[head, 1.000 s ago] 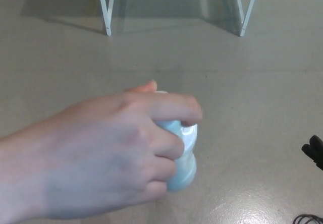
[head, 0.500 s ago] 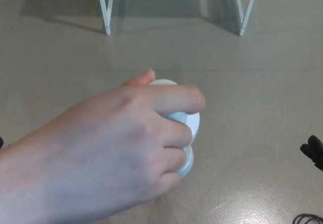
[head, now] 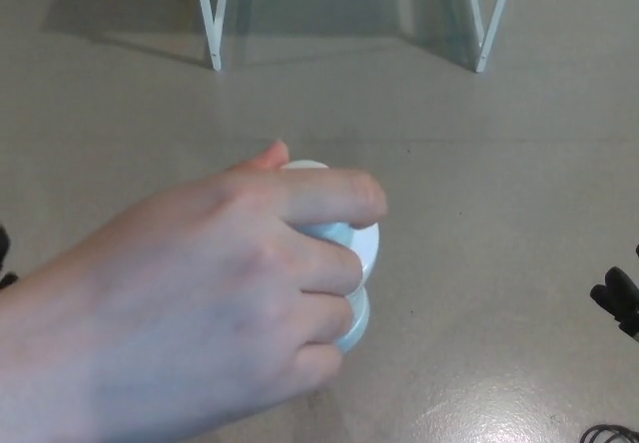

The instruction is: The robot picks up a bottle from a person using its left hand and walk towards the table in frontand put the bottle on the table.

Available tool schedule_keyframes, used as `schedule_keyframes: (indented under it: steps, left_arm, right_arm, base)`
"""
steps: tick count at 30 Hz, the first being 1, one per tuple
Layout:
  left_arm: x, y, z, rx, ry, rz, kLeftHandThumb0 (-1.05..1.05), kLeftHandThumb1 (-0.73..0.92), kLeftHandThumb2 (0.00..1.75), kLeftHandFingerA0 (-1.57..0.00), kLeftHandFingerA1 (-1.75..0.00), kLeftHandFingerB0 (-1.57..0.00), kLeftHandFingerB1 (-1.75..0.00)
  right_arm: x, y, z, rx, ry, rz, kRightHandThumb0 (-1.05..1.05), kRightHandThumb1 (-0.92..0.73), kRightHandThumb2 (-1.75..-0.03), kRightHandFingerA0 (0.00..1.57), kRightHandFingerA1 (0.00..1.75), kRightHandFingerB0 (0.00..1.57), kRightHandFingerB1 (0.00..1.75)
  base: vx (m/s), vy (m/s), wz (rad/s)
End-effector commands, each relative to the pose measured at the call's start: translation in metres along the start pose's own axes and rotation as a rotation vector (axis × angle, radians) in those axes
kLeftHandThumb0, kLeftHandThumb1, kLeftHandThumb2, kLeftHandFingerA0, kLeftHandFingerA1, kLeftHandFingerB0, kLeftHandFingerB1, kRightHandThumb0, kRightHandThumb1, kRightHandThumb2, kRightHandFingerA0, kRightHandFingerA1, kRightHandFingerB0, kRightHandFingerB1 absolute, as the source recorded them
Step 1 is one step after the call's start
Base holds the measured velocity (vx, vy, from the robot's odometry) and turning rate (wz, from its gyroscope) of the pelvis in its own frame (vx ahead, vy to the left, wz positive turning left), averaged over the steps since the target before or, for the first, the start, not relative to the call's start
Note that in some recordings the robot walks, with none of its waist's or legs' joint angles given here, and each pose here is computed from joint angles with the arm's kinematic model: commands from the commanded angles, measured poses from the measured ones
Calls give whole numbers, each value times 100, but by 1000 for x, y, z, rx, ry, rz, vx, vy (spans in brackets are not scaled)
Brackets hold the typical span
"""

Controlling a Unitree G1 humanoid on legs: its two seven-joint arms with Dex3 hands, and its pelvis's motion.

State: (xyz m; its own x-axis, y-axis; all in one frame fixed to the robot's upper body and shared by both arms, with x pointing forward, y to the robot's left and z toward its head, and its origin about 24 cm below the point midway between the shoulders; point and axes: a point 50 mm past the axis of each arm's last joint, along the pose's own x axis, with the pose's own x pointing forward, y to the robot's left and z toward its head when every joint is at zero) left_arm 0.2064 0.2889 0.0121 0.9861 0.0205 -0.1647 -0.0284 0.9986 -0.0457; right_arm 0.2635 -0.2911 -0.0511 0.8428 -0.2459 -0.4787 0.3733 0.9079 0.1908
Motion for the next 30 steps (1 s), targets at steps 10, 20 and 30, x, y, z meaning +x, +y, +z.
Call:
schedule_keyframes:
  steps: [10, 20, 30]
  left_arm:
    - [-15, -110, 98, 519, -311, -648, -85, 48, 90, 0, 0, 0, -9]
    - [-4, -141, 103, 579, -307, -711, -77, 46, 92, 0, -9, 0, -6]
    - [-1, -165, 93, 588, -308, -770, -81, 41, 55, 0, -1, 0, 0]
  right_arm:
    - [0, -2, -1, -53, 3, -39, -36, -37, -78, 58, 90, 26, 65]
    - [-1, -3, -2, -80, 9, -44, -34, -26, -90, 60, 83, 27, 64]
    - [0, -4, 0, -117, 0, -45, -37, -41, -75, 55, 86, 27, 64]
  base:
    - [0, 0, 0]
    - [0, 0, 0]
    - [0, 0, 0]
